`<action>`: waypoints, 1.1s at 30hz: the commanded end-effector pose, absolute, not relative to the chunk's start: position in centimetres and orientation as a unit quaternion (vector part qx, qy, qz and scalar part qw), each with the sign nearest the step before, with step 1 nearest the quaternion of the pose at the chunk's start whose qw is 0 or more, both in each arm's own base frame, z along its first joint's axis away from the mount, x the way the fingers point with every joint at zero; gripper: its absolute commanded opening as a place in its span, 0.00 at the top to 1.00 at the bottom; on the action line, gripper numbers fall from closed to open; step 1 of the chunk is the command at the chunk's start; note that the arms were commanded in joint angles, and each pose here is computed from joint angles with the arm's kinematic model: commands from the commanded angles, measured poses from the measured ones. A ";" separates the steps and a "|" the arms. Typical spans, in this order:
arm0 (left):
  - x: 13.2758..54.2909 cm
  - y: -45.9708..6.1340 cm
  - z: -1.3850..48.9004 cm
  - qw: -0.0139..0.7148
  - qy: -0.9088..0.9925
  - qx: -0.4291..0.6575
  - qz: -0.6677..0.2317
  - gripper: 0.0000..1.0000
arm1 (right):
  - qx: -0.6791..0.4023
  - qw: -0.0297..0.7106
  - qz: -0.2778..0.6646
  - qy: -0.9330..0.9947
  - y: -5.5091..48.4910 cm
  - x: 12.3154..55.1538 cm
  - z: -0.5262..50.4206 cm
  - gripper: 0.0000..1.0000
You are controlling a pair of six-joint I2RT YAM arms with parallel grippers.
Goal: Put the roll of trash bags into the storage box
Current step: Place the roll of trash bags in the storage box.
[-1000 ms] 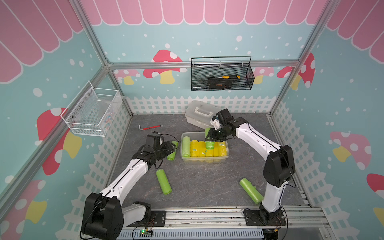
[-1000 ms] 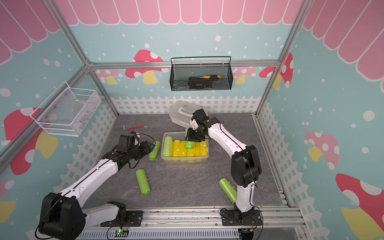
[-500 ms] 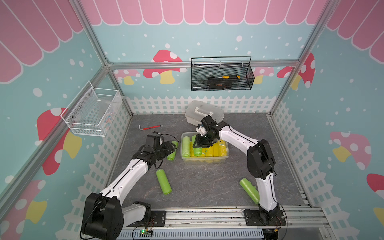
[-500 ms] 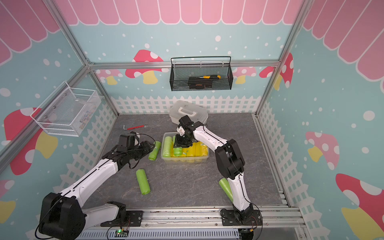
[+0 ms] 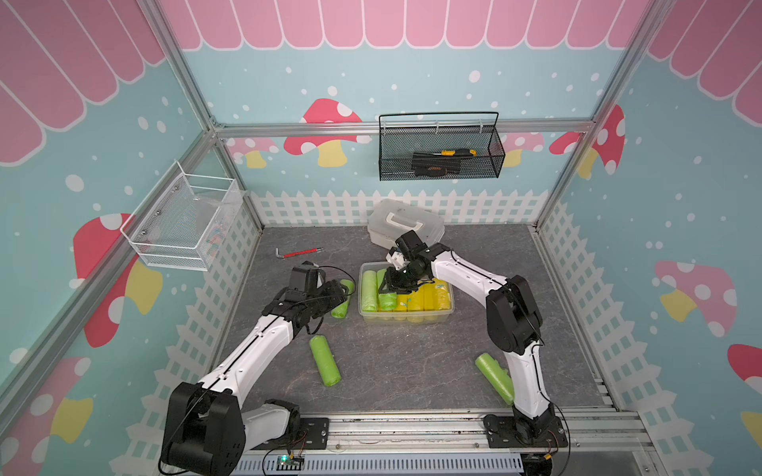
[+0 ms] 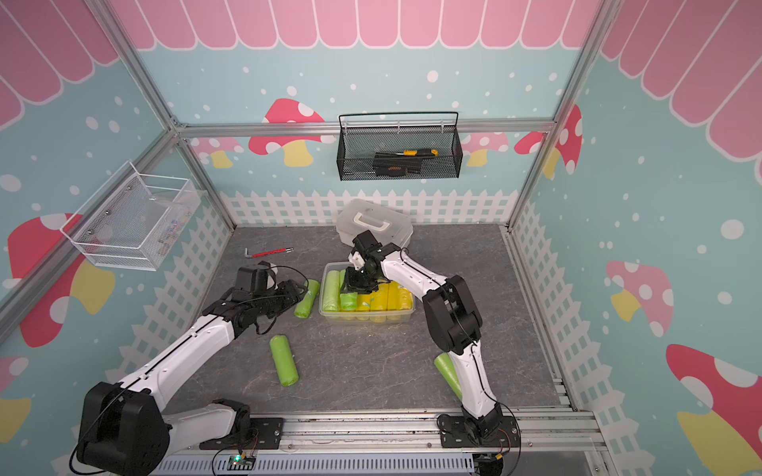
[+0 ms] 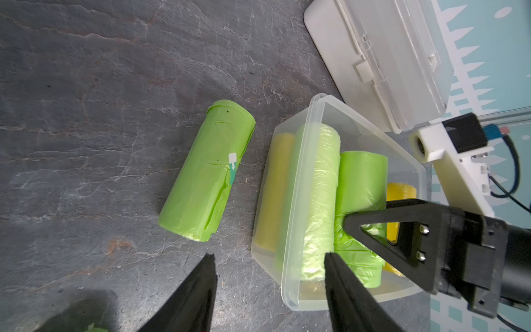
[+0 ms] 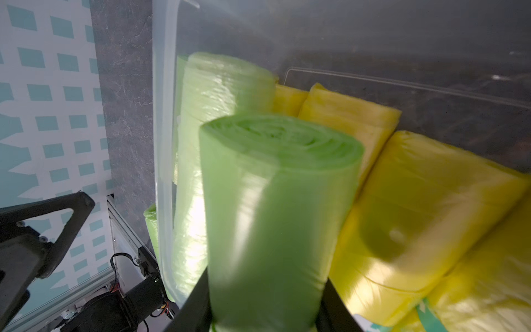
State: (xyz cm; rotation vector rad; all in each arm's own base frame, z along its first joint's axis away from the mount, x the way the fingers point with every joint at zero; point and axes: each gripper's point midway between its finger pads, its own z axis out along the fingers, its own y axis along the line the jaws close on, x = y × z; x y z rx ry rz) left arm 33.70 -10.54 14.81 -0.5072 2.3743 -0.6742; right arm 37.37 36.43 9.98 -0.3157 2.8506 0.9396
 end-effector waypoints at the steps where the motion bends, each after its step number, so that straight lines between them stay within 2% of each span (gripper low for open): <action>1: 33.5 -10.4 15.3 0.312 0.894 -0.194 -0.258 0.38 | -0.105 0.048 0.320 0.940 37.3 37.2 8.9 0.62; 7: 33.5 -10.3 15.4 0.313 0.893 -0.194 -0.257 0.38 | -0.104 0.037 0.320 0.941 37.5 36.9 8.0 0.60; 23: 33.5 -10.3 15.3 0.312 0.893 -0.197 -0.257 0.38 | -0.119 0.057 0.336 0.933 37.7 36.8 10.8 0.41; 33: 33.5 -10.3 15.5 0.315 0.892 -0.196 -0.259 0.38 | -0.129 0.073 0.338 0.929 37.5 37.0 13.0 0.38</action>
